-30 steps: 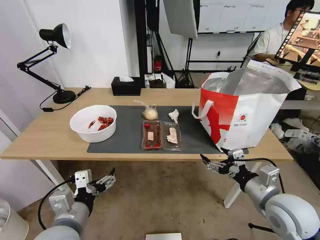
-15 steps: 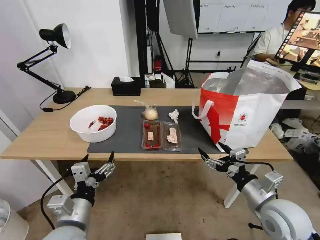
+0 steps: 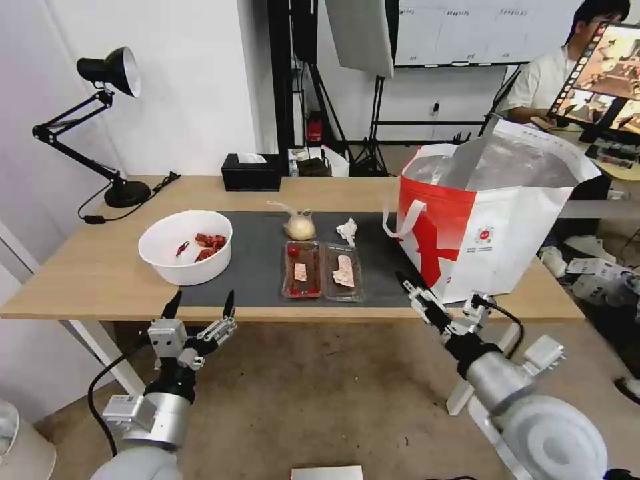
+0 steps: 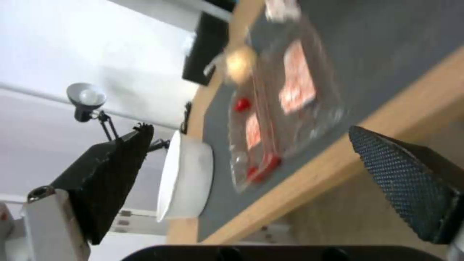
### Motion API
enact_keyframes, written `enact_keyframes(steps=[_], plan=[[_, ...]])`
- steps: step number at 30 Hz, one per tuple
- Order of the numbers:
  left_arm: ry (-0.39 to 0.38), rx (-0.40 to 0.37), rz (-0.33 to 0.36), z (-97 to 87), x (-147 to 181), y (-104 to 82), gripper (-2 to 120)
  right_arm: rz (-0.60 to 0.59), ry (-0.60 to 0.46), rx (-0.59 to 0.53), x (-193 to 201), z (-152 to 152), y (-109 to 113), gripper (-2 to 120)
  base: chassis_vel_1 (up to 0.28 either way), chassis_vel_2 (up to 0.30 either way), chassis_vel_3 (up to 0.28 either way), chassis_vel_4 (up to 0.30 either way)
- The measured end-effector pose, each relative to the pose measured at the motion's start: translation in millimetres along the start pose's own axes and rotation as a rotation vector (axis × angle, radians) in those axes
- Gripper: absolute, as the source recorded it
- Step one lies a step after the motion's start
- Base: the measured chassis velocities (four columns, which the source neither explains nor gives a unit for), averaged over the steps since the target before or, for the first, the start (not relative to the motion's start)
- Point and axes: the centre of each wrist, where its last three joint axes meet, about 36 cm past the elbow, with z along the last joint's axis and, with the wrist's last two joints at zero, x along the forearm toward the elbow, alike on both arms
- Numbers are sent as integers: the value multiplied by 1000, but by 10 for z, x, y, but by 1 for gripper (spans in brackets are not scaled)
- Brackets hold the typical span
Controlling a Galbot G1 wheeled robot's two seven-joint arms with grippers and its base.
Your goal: Pick up the trash from the table and place it into the takeout bag.
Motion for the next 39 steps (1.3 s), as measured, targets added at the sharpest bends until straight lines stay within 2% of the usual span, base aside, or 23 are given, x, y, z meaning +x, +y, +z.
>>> enact_keyframes(steps=[5,8,19,24,39], plan=[[9,6,-7,-46,-13,10,100,23,68,-82,-343,207,31,100,0,0,0,0],[16,-3,-12,-47,5,39,100,41,76,-90,-487,279,44,100,0,0,0,0],[33,-19,-34,-50,57,119,100,74,60,-58,-965,407,195,100,0,0,0,0],[45,-27,-47,-24,73,157,100,128,66,-46,-1205,478,255,100,0,0,0,0],[46,-34,-65,-30,82,219,100,147,85,-56,-1366,606,296,100,0,0,0,0]])
